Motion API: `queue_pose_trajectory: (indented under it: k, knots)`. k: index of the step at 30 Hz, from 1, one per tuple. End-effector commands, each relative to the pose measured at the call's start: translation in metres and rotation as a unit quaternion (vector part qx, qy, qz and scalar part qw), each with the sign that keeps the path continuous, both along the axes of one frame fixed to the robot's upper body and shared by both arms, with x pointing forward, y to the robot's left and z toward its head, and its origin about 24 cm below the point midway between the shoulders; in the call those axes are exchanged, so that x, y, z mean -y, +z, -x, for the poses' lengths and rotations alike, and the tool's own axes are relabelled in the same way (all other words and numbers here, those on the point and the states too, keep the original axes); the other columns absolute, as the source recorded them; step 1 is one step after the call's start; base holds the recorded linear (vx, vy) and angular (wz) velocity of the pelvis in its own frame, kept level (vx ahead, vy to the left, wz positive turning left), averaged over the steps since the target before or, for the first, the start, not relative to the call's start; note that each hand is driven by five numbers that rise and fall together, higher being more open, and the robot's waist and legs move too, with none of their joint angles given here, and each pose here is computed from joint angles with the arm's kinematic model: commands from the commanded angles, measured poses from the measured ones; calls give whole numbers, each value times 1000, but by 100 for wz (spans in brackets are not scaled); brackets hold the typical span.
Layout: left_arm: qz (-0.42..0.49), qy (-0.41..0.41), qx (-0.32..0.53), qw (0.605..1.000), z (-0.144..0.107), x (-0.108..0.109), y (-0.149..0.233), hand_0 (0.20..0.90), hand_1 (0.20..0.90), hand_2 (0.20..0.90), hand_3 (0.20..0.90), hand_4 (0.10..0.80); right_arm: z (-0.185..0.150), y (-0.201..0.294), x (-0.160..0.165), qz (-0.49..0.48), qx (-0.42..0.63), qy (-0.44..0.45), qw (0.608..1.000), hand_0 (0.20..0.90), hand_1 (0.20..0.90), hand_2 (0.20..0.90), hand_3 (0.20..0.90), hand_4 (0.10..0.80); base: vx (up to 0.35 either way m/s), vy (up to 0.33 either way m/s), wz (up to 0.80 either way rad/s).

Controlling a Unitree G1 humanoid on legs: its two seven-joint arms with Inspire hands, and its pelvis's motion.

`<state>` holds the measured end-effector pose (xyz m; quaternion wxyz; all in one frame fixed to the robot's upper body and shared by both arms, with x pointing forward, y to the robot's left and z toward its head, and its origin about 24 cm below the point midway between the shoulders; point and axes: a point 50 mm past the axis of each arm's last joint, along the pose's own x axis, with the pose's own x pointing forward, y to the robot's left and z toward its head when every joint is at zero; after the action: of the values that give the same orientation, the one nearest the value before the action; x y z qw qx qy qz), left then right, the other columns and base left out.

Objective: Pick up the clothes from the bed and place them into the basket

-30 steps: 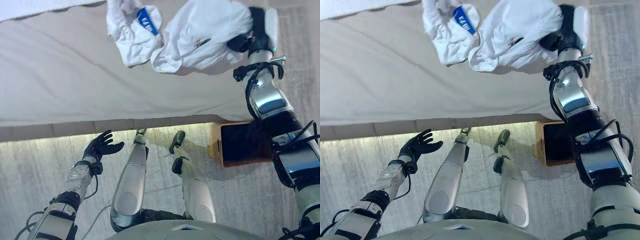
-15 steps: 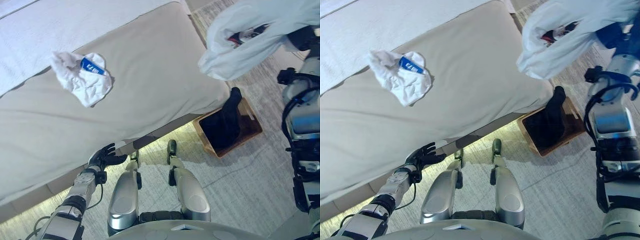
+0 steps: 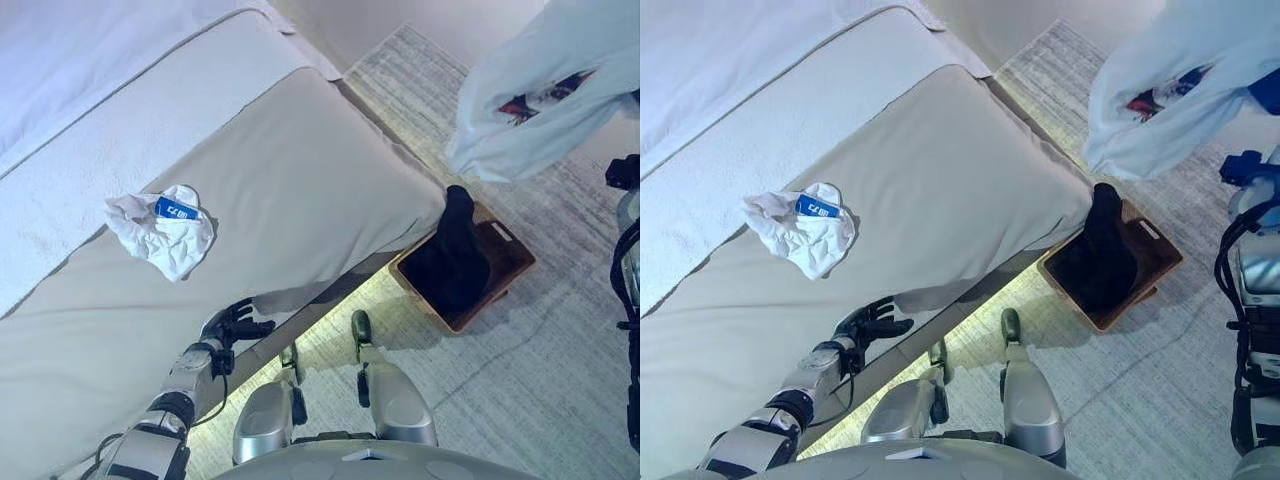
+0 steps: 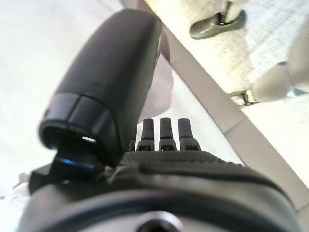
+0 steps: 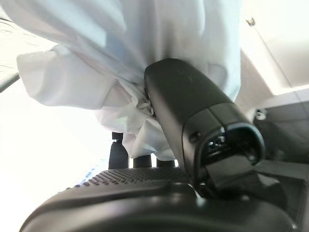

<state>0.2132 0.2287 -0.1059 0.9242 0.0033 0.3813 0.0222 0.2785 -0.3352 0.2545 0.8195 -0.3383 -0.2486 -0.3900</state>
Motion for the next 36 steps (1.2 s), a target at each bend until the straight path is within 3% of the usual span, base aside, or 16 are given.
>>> queue_pose_trajectory:
  k: [1,11,19,20,21,22,23,27,36]
  knots:
    - [-43,-8,-45,998,26,-25,-9,900,900,900,900,800,0,18,3,21,30,-9,999,300,300,300,200,100,-128,-34,-6]
    - [-10,-8,44,999,-20,-4,15,900,900,900,900,800,-28,-2,9,6,-36,-52,998,300,300,300,200,100,-153,20,-4]
    - [-2,-25,60,998,-31,-5,23,900,900,900,900,800,-42,-38,23,32,-166,-106,980,300,300,300,200,100,-44,-65,0]
    - [-2,-28,62,998,-33,-6,25,900,900,900,900,800,-44,-41,25,34,-191,-121,974,514,514,514,450,350,-39,-89,4]
    - [-3,-32,62,998,-33,-6,25,900,900,900,900,800,-46,-45,29,45,-216,-143,965,813,813,813,798,698,-28,-88,4]
    - [-3,-37,65,997,-35,-6,27,900,900,900,900,800,-48,-50,33,63,-248,-162,953,813,813,813,798,698,-39,-108,4]
    - [-3,-42,69,997,-37,-6,29,900,900,900,900,800,-51,-55,37,75,-294,-182,935,900,900,900,900,800,-58,-127,6]
    - [-12,-70,89,993,-49,-8,42,900,900,900,900,800,-51,-77,57,36,-427,-224,875,900,900,900,900,800,-59,-179,2]
    - [-9,-94,116,989,-62,-5,58,900,900,900,900,800,-42,-86,70,-43,-426,-253,867,900,900,900,900,800,-20,-65,7]
